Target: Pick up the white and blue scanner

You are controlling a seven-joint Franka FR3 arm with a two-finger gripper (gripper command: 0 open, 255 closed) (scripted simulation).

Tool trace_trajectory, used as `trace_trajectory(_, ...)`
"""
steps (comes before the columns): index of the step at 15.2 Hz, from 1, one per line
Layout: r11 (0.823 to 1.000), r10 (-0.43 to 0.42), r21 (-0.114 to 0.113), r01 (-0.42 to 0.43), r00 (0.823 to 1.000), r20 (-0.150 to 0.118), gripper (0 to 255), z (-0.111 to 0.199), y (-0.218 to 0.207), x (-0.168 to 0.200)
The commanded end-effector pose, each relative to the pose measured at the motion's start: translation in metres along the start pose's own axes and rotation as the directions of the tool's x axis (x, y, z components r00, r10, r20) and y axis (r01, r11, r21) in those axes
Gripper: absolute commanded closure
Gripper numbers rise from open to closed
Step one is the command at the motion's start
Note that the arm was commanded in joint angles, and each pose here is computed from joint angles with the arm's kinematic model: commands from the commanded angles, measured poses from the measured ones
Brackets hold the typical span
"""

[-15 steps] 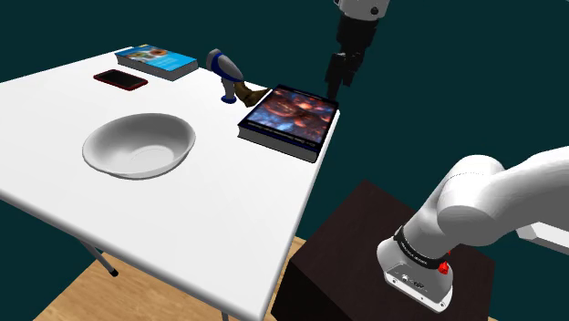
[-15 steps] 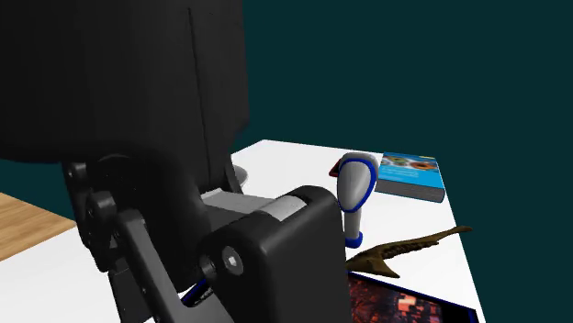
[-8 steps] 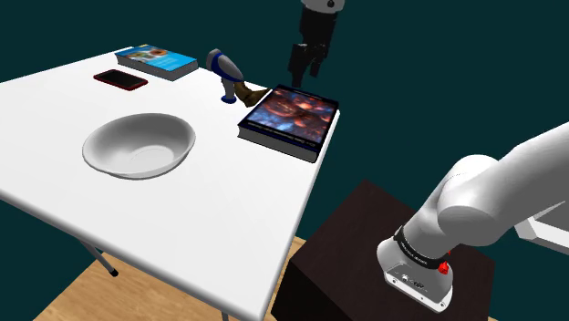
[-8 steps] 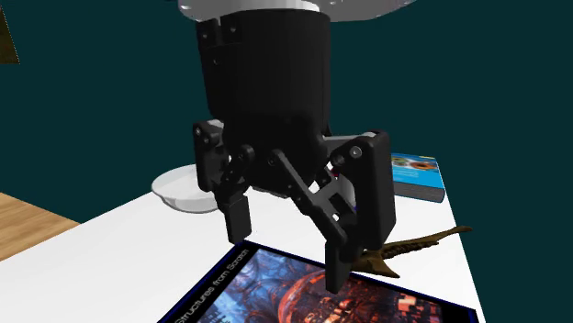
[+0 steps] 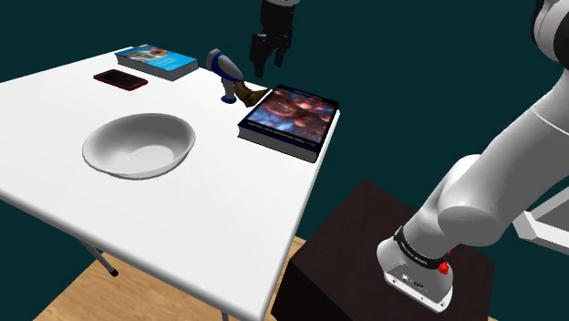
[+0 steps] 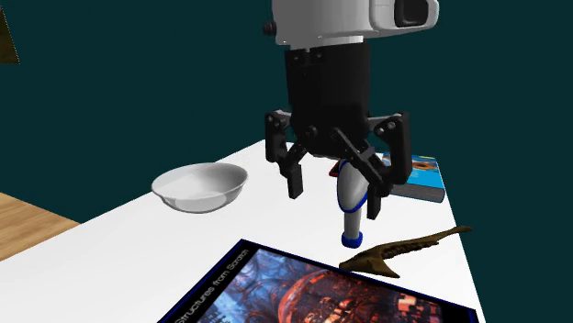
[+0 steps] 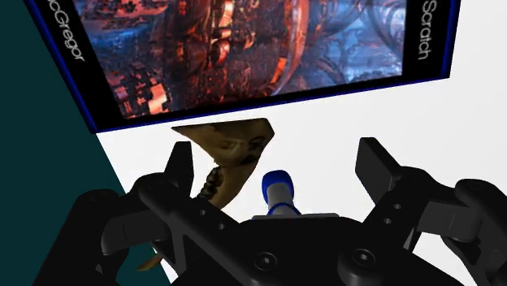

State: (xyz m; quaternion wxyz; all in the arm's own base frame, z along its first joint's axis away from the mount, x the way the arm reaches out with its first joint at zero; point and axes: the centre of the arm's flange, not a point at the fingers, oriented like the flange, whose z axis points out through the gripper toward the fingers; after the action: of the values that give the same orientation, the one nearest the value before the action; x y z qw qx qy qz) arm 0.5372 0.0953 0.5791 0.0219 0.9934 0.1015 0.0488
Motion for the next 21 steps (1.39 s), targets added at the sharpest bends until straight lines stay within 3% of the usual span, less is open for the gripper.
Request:
trace_trajectory(1, 1.000, -0.009, 0.000, 0.009, 1.000, -0.016, 0, -0.001, -0.005, 0.024)
trace_trajectory(10, 0.999, -0.051, 0.000, 0.052, 0.995, -0.085, 0, 0.001, -0.023, 0.131)
trace_trajectory(20, 0.999, -0.053, 0.000, 0.053, 0.995, -0.088, 0, 0.040, -0.027, 0.132)
trace_trajectory(21, 0.999, -0.053, 0.000, 0.054, 0.995, -0.088, 255, 0.040, -0.026, 0.132)
